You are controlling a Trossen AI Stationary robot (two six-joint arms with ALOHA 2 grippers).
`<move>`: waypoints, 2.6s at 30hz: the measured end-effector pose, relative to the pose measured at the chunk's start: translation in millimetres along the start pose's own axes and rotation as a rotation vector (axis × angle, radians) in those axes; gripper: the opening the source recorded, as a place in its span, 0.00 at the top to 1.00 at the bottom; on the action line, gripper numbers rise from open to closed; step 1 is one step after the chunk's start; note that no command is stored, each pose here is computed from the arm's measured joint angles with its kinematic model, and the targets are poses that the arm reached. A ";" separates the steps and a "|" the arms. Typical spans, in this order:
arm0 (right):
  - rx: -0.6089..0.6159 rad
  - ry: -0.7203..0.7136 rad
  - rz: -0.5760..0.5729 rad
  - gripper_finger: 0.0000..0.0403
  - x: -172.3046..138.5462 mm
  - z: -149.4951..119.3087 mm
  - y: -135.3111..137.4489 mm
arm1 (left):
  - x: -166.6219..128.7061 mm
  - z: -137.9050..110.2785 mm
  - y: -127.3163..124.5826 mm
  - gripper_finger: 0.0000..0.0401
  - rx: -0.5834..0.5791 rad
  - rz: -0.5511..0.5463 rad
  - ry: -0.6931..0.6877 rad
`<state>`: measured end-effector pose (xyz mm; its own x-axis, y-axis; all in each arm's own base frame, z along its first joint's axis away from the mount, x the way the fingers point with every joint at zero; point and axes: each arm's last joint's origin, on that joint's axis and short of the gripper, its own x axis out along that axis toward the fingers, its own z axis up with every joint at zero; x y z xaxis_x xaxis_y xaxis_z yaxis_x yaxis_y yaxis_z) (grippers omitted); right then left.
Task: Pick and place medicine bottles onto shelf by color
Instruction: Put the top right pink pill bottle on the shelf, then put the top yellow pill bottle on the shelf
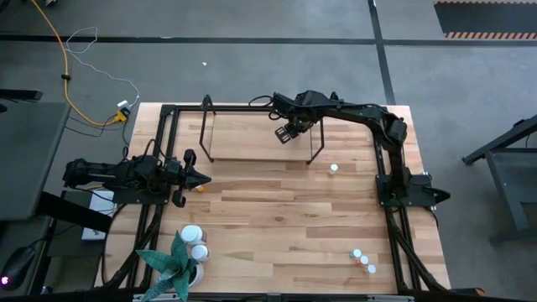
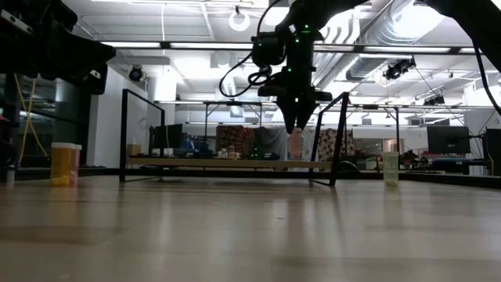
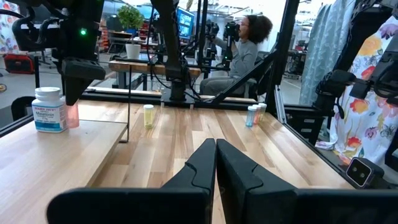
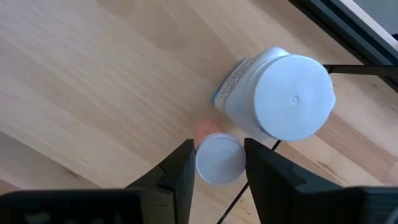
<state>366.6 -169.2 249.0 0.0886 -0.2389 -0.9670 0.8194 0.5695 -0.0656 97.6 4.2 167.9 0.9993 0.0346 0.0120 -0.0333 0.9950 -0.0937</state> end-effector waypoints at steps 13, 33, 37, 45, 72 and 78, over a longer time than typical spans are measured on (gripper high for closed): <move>-0.022 0.010 -0.006 0.70 0.3 0.3 -2.8 | 0.0 0.0 0.0 0.99 0.000 0.000 0.000; -0.026 0.011 -0.002 0.70 0.0 0.3 -2.8 | 0.0 0.0 0.0 0.99 0.000 0.000 0.000; -0.043 0.006 -0.010 0.67 0.0 0.4 -3.0 | 0.0 0.0 0.0 0.99 0.000 0.000 0.000; -0.041 0.005 -0.012 0.60 0.1 0.4 -3.0 | 0.0 0.0 0.0 0.99 0.000 0.000 0.000; -0.530 -0.163 0.283 0.59 -127.8 -84.7 36.1 | 0.0 0.0 0.0 0.99 0.000 0.000 0.000; -0.618 -0.090 0.126 0.59 -144.9 -147.4 58.7 | 0.0 0.1 0.0 0.99 0.000 0.000 0.000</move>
<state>318.3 14.8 348.9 0.2319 -0.1903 -0.9540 0.3239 0.9398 -0.1087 97.6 4.2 168.1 0.9993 0.0347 0.0123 -0.0333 0.9950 -0.0937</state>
